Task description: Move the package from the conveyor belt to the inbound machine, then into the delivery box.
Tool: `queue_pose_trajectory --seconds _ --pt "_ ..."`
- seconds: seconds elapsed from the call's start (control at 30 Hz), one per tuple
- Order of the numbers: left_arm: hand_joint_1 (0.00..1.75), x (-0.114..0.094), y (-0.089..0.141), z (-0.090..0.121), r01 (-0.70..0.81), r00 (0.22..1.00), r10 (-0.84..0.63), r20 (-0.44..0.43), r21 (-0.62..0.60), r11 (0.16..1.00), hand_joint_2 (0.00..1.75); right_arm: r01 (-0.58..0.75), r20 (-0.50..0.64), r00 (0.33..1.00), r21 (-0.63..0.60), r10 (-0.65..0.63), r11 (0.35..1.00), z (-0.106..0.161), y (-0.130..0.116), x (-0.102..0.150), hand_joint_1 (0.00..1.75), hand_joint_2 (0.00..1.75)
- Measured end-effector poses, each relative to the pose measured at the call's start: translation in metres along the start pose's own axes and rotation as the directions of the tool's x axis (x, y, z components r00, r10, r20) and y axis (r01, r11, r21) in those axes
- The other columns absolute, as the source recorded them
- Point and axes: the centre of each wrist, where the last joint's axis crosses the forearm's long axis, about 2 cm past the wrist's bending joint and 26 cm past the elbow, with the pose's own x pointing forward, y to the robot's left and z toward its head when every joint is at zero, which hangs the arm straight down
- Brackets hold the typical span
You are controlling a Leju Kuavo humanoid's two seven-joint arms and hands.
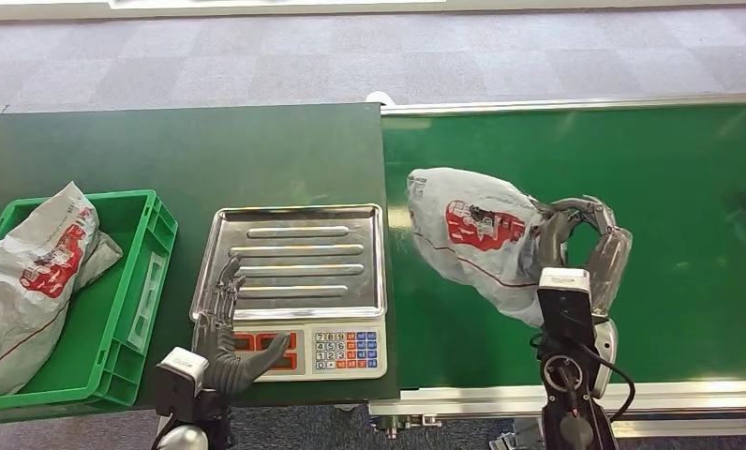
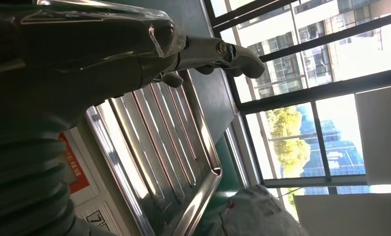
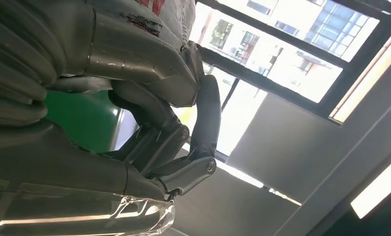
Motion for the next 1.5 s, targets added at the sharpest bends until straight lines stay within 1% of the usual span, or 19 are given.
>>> queue_pose_trajectory --seconds 0.2,0.37,0.47,0.7,0.8,0.9,0.97,1.07,1.23,1.5 --pt "0.0 -0.004 -0.004 -0.008 -0.008 1.0 0.008 0.006 -0.018 1.0 1.75 0.051 0.098 0.994 0.001 -0.051 0.999 -0.03 0.013 0.03 1.75 1.75" --pt "0.0 -0.006 -0.005 -0.012 -0.01 1.0 0.01 0.007 -0.019 1.0 1.75 0.072 0.195 0.978 0.02 -0.074 0.997 -0.05 0.023 0.057 1.75 1.75" --pt "0.0 -0.007 -0.006 -0.013 -0.009 1.0 0.01 0.006 -0.023 1.0 1.75 0.083 0.226 0.97 0.025 -0.087 0.996 -0.055 0.027 0.066 1.75 1.75" --pt "0.0 -0.009 -0.007 -0.013 -0.009 1.0 0.009 0.005 -0.029 1.0 1.75 0.087 0.269 0.958 0.041 -0.095 0.995 -0.059 0.031 0.076 1.75 1.75" --pt "0.0 -0.009 -0.008 -0.016 -0.013 1.0 0.013 0.01 -0.027 1.0 1.75 0.092 0.307 0.945 0.084 -0.114 0.992 -0.067 0.038 0.093 1.75 1.75" --pt "0.0 -0.009 -0.008 -0.019 -0.013 1.0 0.013 0.017 -0.024 1.0 1.75 0.114 0.322 0.933 0.153 -0.158 0.982 -0.073 0.049 0.113 1.75 1.75" --pt "0.0 -0.009 -0.009 -0.02 -0.013 1.0 0.013 0.021 -0.021 1.0 1.75 0.122 0.329 0.927 0.189 -0.18 0.974 -0.076 0.056 0.121 1.75 1.75" --pt "0.0 -0.008 -0.009 -0.024 -0.007 0.999 0.007 0.036 -0.012 1.0 1.75 0.137 0.316 0.925 0.239 -0.211 0.961 -0.079 0.068 0.124 1.75 1.75" --pt "0.0 -0.007 -0.004 -0.032 0.04 0.997 -0.043 0.06 0.049 0.998 1.75 0.163 0.256 0.934 0.313 -0.249 0.936 -0.078 0.088 0.114 1.75 1.75" --pt "0.0 0.0 0.025 -0.045 0.13 0.982 -0.157 0.109 0.223 0.966 1.75 0.195 0.17 0.947 0.375 -0.274 0.906 -0.073 0.106 0.099 1.75 1.75"
